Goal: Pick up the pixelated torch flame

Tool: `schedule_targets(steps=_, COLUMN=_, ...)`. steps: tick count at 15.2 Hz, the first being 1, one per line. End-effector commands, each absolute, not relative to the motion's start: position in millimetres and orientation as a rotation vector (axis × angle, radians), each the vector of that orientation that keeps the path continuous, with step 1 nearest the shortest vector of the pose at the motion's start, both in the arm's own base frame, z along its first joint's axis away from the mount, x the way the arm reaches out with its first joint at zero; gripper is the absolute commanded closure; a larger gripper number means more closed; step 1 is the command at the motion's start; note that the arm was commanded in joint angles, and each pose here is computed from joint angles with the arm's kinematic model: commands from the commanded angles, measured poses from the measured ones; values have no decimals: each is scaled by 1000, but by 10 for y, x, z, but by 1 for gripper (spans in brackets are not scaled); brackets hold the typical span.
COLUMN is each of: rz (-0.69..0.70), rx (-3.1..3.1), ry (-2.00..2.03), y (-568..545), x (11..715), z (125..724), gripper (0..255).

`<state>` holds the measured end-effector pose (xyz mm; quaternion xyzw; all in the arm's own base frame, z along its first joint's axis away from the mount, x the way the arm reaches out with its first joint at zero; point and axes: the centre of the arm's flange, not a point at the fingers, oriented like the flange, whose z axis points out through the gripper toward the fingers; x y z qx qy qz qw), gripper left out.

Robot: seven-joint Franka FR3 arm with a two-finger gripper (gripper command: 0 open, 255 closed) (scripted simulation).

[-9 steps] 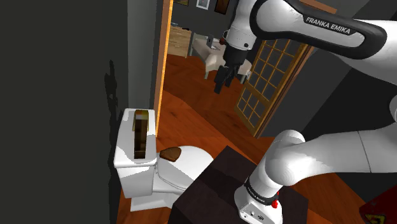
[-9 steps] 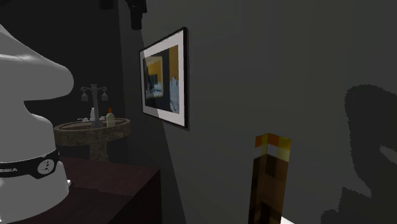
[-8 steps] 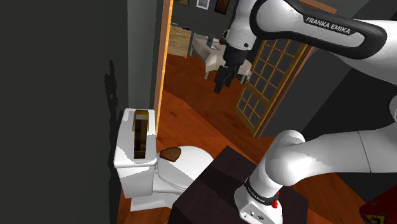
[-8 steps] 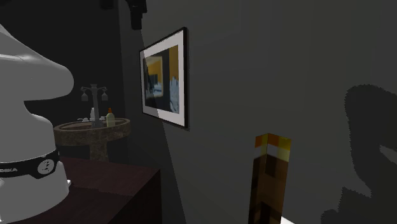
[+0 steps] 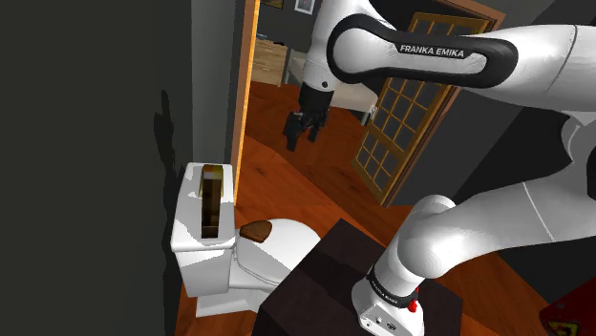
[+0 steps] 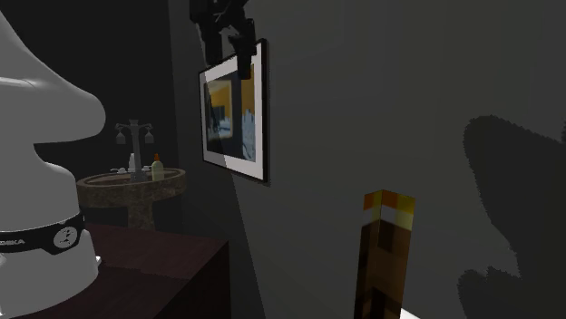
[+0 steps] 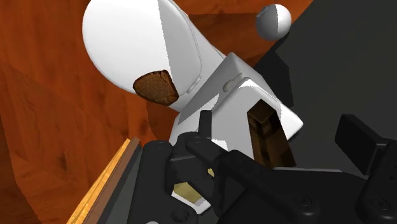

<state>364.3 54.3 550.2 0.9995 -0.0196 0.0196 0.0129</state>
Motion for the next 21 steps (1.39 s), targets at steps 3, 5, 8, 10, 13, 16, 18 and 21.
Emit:
schedule_targets(steps=3, rz=69, rx=3112, ry=-155, y=746, x=4024, z=5172, gripper=0)
schedule_targets(steps=5, rz=73, rx=3109, ry=-201, y=842, x=4214, z=5018, gripper=0)
schedule_targets(steps=8, rz=78, rx=3104, ry=-269, y=975, x=4505, z=4788, gripper=0)
schedule_targets(steps=10, rz=81, rx=3099, ry=-315, y=1057, x=4702, z=4635, gripper=0)
schedule_targets(steps=13, rz=86, rx=3091, ry=-383, y=1169, x=5004, z=4407, gripper=0)
schedule_targets(steps=16, rz=90, rx=3082, ry=-451, y=1267, x=5310, z=4181, gripper=0)
schedule_targets(steps=18, rz=93, rx=3075, ry=-496, y=1326, x=5518, z=4030, gripper=0)
schedule_targets(steps=21, rz=98, rx=3063, ry=-564, y=1402, x=5832, z=3805, gripper=0)
